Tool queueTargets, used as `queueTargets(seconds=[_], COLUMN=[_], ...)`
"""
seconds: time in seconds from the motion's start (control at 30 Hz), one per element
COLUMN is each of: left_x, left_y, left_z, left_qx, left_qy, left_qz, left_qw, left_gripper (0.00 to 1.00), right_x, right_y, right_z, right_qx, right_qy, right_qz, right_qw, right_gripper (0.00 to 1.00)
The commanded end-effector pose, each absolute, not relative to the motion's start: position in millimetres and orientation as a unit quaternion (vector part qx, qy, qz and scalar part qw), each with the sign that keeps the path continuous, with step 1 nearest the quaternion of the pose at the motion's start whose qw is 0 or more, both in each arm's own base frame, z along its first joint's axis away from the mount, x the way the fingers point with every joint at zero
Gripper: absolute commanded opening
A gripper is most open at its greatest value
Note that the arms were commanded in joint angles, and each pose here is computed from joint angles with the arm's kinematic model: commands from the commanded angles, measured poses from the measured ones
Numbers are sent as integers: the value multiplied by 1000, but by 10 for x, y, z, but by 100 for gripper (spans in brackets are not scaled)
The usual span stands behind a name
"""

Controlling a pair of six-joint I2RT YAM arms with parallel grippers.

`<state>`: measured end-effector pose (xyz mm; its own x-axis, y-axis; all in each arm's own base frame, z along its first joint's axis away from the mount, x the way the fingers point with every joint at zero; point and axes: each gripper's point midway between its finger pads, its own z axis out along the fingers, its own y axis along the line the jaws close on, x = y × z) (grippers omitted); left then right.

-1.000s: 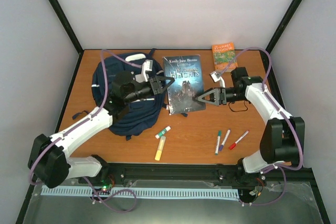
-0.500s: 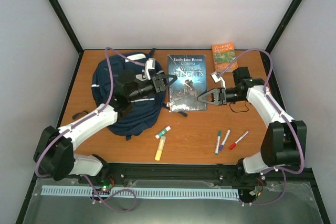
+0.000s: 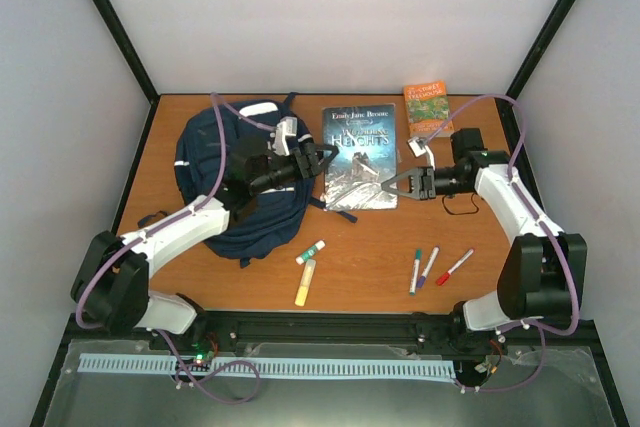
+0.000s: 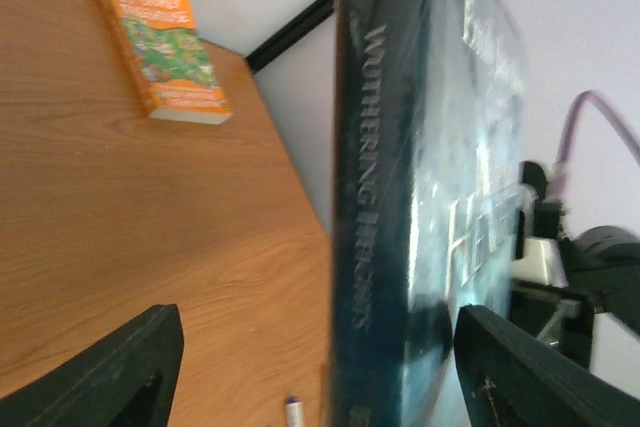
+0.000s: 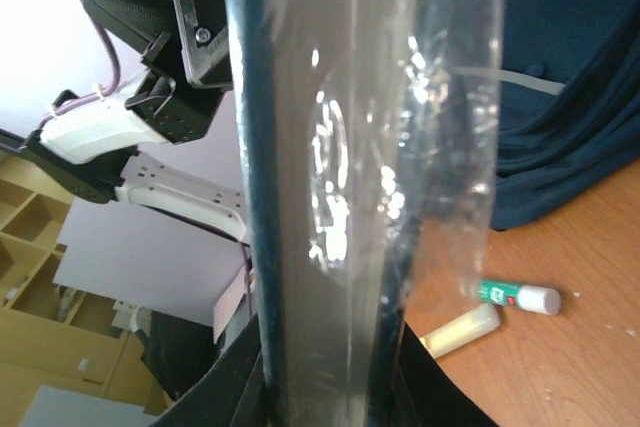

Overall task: Pack the student bag
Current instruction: Pick up the book from the center of the board.

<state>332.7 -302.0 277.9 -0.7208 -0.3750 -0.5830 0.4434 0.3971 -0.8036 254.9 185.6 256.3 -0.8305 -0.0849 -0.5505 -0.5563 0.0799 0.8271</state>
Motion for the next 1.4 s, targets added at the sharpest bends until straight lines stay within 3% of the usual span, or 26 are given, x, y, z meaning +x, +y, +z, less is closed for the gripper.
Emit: queueTargets(seconds=[0.0,0.3,0.57,0.77,0.97,1.37], left_x=[3385,3360,3145,3010,2924,2927], left_y=[-2863,-2053,-1438,-1353,-1463,-1442], left_z=[2641,2239,2134,1831,1632,1351], left_qx=[23,16,83,149,212,220], left_qy=[790,918,947,953,943,939], left_qz=[-476,-181,10,65,97,164], left_qw=[386,353,310,255,238,206], left_gripper=[79,79,79,67,68,68], right_x=[2676,3098,3024,3064,3126,3088], right_y=[1790,1366,1302,1101,809,658], right_z=[2648,2227,2136,2189,2228,1780], right_qx=[-248,-255,-253,-284,-315,-333], right_qy=[704,849,860,881,901,924], right_qz=[625,353,329,248,146,75], right_qw=[229,299,296,285,262,171], right_gripper=[3,3,3,3,3,3])
